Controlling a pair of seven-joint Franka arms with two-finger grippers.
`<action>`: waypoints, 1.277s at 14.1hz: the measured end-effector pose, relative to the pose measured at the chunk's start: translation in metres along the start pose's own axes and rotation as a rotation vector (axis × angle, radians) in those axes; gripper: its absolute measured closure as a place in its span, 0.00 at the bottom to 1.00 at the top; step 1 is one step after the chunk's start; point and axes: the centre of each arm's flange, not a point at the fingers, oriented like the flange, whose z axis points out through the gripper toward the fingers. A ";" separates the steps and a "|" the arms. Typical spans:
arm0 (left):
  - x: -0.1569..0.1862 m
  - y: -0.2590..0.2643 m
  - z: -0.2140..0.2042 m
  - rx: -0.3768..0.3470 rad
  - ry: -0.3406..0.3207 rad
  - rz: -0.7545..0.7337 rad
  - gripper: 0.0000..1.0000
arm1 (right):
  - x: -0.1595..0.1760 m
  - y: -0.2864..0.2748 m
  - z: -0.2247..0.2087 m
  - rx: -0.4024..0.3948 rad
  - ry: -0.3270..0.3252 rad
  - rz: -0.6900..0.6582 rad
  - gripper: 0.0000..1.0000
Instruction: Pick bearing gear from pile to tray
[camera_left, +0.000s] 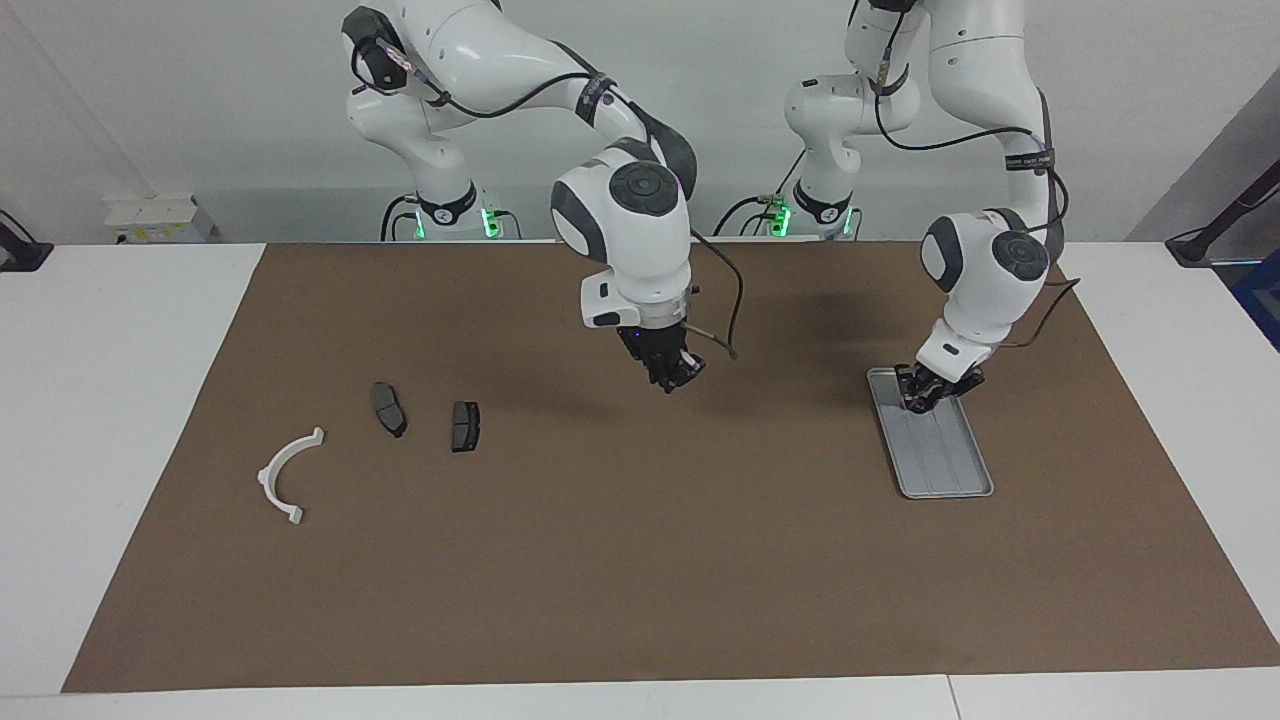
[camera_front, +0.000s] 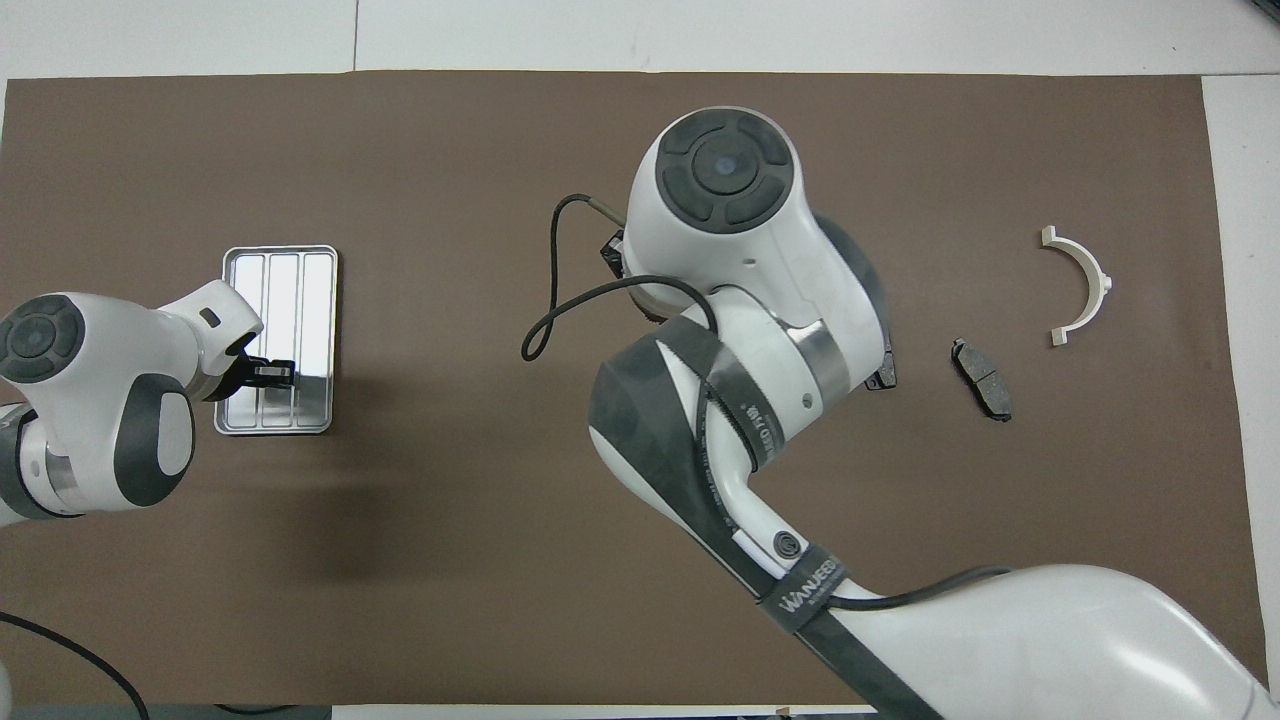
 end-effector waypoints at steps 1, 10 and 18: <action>0.000 0.001 0.001 -0.001 -0.006 0.002 0.44 | -0.012 -0.004 0.021 0.004 0.002 -0.001 0.76; 0.040 0.031 -0.130 -0.004 -0.062 -0.074 0.00 | -0.016 -0.013 0.105 0.054 0.019 0.024 0.76; 0.041 0.089 -0.123 -0.001 -0.039 -0.157 0.00 | -0.013 -0.007 0.111 0.049 0.020 0.030 0.40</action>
